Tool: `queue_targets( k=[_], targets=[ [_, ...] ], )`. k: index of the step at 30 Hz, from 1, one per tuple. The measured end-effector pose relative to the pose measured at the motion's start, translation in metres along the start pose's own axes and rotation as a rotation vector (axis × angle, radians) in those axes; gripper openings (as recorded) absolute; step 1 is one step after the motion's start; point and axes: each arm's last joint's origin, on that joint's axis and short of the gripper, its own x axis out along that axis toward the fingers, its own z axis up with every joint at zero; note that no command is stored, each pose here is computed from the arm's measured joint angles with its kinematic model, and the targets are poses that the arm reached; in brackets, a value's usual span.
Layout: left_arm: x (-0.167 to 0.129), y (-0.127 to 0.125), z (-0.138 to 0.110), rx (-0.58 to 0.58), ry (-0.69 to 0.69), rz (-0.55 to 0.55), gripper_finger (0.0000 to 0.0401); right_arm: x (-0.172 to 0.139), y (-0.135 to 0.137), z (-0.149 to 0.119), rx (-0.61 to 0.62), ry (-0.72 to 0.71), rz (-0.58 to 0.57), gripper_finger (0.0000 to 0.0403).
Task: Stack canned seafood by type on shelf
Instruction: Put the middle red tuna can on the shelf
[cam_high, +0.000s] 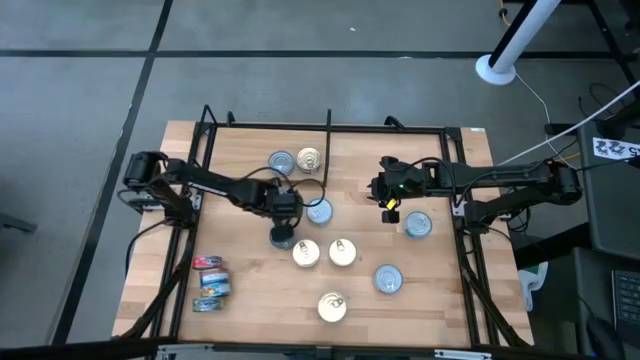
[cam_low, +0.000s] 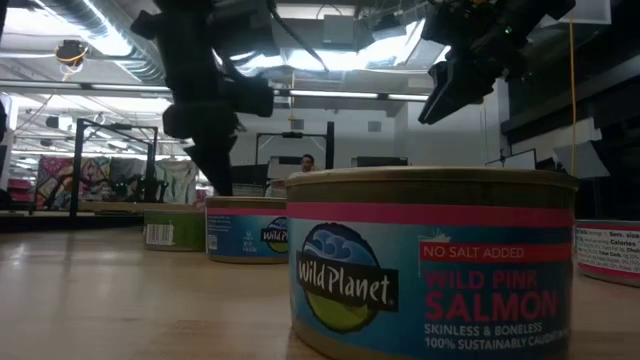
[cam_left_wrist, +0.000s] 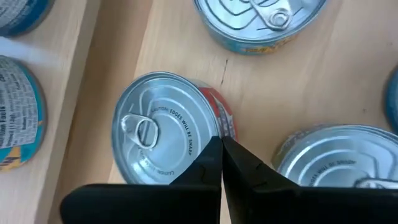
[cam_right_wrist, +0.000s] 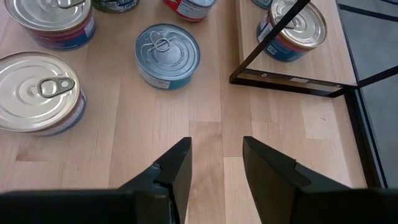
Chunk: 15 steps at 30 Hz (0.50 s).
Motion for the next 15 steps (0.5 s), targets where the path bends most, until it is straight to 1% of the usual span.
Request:
queue_targets(
  k=[5,15],
  targets=[
    [-0.005,0.002,-0.002,-0.024,0.009,0.003,0.0000,0.000,0.000,0.000,0.000,0.000,0.000,0.0143],
    [-0.012,0.000,-0.004,-0.013,-0.003,-0.005,0.0000,0.000,0.000,0.000,0.000,0.000,0.000,0.0143]
  ],
)
